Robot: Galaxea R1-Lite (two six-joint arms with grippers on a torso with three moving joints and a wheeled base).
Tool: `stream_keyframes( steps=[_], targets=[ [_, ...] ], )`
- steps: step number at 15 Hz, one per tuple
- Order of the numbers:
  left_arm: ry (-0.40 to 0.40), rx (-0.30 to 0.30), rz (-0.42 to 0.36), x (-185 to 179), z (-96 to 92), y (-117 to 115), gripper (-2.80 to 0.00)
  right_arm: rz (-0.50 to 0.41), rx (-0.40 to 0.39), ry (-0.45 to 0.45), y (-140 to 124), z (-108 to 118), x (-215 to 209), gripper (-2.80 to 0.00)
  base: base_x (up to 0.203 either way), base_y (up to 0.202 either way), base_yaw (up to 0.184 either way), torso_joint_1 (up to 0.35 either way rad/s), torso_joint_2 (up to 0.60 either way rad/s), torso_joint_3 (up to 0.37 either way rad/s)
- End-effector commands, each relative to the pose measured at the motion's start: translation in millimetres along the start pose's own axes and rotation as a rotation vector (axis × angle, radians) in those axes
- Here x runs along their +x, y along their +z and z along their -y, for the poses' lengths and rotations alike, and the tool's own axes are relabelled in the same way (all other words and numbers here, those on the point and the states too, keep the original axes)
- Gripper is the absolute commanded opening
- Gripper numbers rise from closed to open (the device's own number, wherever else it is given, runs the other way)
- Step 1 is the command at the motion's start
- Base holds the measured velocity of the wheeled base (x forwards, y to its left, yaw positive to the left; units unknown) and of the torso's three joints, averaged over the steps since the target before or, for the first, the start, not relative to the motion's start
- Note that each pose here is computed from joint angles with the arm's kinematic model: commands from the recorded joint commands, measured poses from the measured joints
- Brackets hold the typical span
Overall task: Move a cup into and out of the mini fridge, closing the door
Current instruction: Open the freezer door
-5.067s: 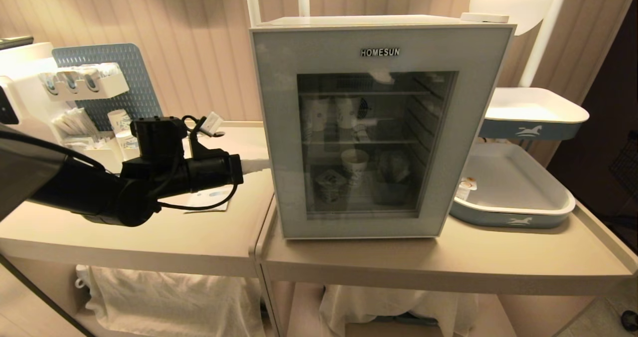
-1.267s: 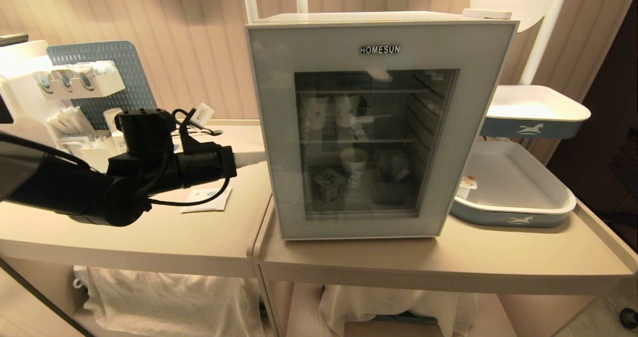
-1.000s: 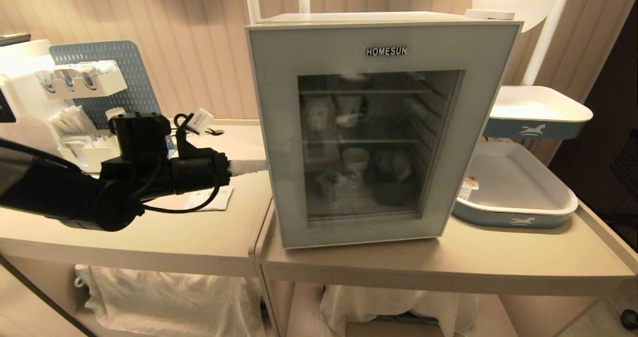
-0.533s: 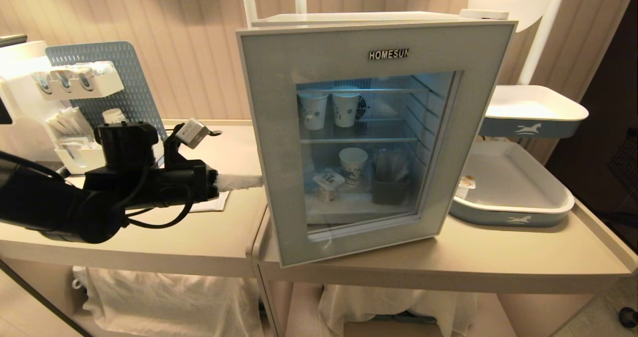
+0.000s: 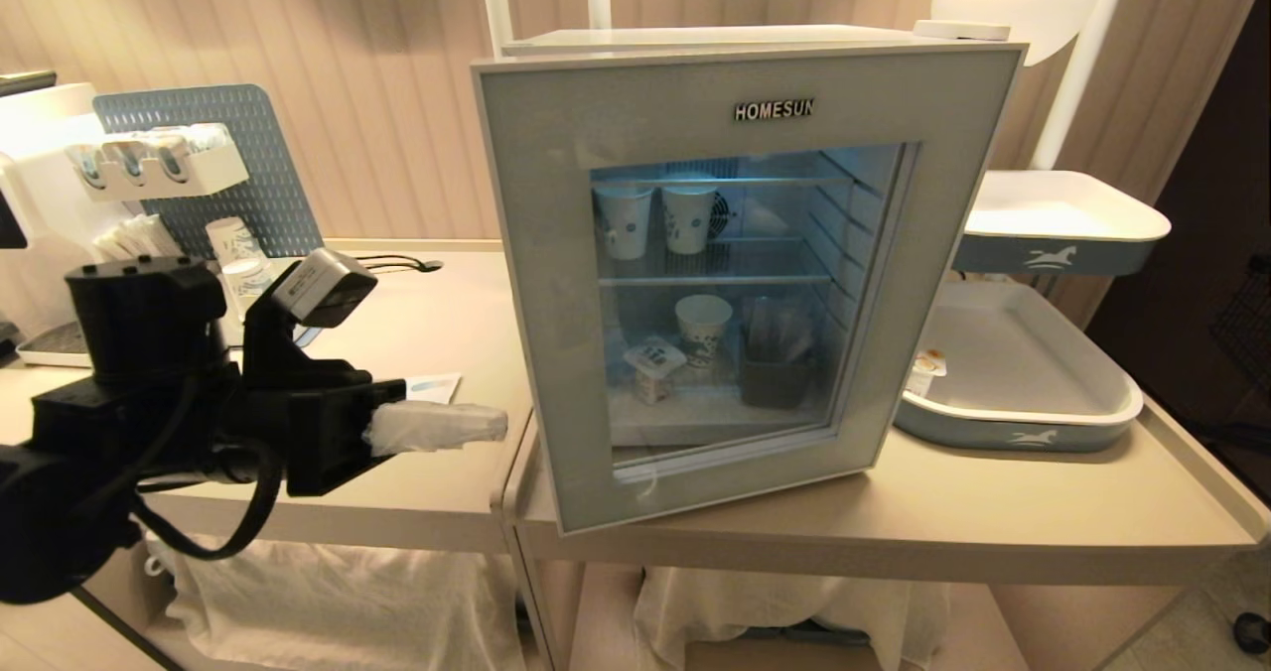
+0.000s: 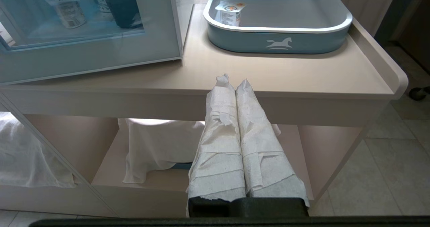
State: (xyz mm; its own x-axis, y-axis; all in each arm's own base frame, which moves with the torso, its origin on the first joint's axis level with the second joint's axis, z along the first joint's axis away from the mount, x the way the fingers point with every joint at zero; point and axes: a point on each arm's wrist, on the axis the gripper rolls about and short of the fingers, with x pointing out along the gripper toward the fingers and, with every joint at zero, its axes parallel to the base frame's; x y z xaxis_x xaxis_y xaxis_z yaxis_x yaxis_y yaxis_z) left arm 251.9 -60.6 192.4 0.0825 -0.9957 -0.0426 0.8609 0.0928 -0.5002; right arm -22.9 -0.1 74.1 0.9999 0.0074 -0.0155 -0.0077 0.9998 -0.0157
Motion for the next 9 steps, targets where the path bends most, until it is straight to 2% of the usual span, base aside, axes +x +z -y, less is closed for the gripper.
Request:
stream_keyframes(
  steps=[1,4,7,9],
  targets=[
    [0.002,0.046,0.013,-5,16.0,3,-2.80,-0.001,-0.001,0.001,0,0,0,-2.80,0.000,0.000,0.000,0.000,0.00,0.000],
    [0.209,0.061,0.119,-33,-26.9,22,-2.80,-0.001,0.000,0.001,0,0,0,-2.80,0.000,0.000,0.000,0.000,0.00,0.000],
    [0.392,0.072,0.210,-41,-62.5,39,-2.80,-0.001,-0.001,0.000,0,0,0,-2.80,0.000,0.000,0.000,0.000,0.00,0.000],
    [0.385,0.059,0.204,-22,-73.2,41,-2.80,-0.001,-0.001,0.000,0,0,0,-2.80,0.000,0.000,0.000,0.000,0.00,0.000]
  ],
)
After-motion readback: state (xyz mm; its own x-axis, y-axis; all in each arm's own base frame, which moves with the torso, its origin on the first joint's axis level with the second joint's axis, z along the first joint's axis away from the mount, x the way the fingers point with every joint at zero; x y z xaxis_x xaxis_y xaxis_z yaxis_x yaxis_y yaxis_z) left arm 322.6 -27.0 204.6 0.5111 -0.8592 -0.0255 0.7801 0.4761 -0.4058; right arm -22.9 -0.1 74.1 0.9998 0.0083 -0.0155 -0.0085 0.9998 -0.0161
